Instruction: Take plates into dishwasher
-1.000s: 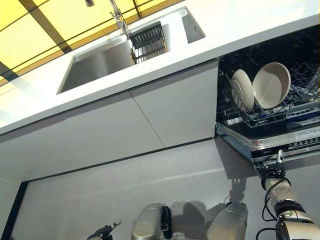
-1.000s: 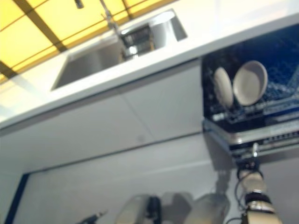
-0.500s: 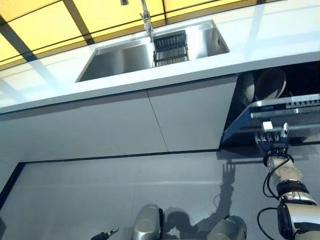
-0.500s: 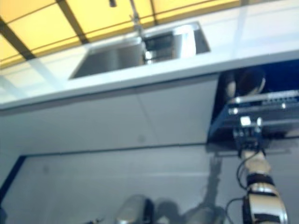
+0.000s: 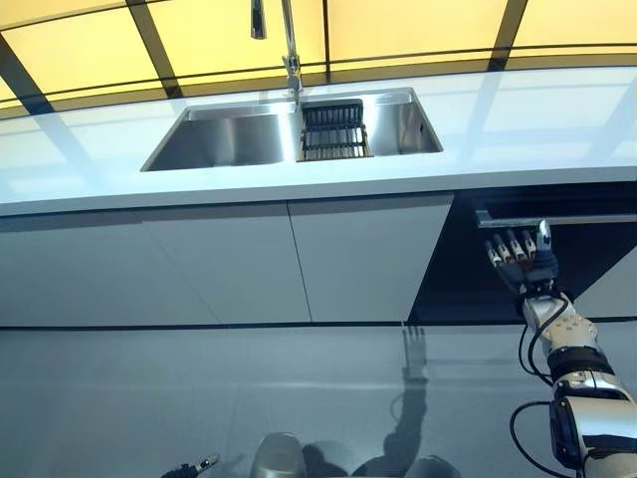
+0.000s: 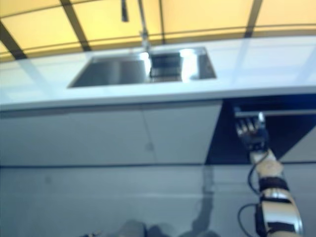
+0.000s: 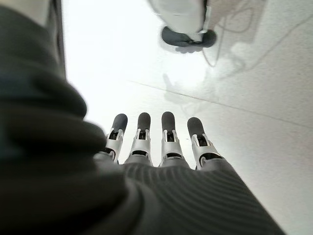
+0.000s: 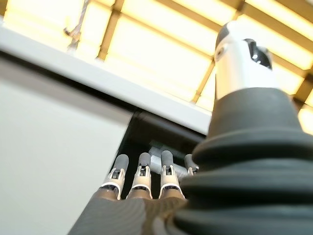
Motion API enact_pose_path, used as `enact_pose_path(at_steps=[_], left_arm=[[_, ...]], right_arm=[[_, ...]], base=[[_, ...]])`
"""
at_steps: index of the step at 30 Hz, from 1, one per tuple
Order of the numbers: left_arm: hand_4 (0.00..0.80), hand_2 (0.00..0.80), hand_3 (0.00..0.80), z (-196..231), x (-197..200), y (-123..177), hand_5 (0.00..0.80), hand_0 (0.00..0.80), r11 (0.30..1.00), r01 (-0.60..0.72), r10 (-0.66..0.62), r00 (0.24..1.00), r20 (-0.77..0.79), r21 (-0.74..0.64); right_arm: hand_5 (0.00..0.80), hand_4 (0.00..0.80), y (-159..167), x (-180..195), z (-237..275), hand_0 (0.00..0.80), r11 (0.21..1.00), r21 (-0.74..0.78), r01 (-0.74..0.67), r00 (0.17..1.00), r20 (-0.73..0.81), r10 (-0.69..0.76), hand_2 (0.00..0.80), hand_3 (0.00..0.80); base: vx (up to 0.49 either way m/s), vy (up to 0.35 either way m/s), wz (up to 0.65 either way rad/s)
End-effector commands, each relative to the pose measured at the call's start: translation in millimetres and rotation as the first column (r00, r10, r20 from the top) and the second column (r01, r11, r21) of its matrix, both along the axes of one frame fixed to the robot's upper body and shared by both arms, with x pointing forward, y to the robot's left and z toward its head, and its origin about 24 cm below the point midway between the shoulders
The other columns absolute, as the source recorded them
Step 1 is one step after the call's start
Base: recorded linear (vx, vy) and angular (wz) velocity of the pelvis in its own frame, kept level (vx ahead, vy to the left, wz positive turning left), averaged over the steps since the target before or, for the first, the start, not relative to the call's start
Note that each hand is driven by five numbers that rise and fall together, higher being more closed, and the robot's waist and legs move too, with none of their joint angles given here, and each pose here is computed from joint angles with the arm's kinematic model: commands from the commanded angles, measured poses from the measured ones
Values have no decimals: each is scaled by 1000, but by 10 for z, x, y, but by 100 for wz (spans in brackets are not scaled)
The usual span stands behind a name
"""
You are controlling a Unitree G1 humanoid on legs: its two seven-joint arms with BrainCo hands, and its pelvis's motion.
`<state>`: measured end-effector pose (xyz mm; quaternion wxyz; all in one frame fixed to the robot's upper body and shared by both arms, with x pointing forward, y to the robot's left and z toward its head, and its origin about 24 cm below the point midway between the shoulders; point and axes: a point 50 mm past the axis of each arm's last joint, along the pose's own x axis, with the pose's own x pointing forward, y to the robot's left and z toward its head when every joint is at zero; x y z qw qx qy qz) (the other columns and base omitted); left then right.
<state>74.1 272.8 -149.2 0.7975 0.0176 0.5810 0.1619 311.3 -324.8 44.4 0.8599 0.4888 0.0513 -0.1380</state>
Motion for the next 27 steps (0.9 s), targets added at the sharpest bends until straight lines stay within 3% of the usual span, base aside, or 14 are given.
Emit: enact_pose_path(at_steps=[1,7,11,14,20,27], left_arm=[[0,0,0,111,89,262,0,0,995,45,-48,998,33,94],[0,0,0,92,176,215,0,0,995,39,-43,998,49,88],[0,0,0,103,298,174,0,0,993,84,-89,995,55,88],[0,0,0,121,392,153,0,0,984,146,-152,987,52,101],[0,0,0,83,430,31,0,0,961,264,-264,964,-3,79],[0,0,0,-38,381,-278,0,0,950,310,-312,948,-59,-35]], right_arm=[[0,0,145,72,-41,0,996,-46,-81,997,-2,81,0,0],[0,0,161,-356,-654,0,905,-295,-306,914,-357,193,0,0],[0,0,111,-739,-998,0,710,-444,-547,761,-618,200,0,0],[0,0,187,-869,-1134,0,673,-417,-611,707,-670,227,0,0],[0,0,679,-1288,-1584,0,561,-269,-783,524,-771,361,0,0],[0,0,1086,-1813,-1948,0,546,-65,-835,331,-852,405,0,0]], base=[[-51,-3,-10],[-18,0,-3],[-14,-3,-2],[-12,-8,0],[-3,-1,1],[0,0,0]])
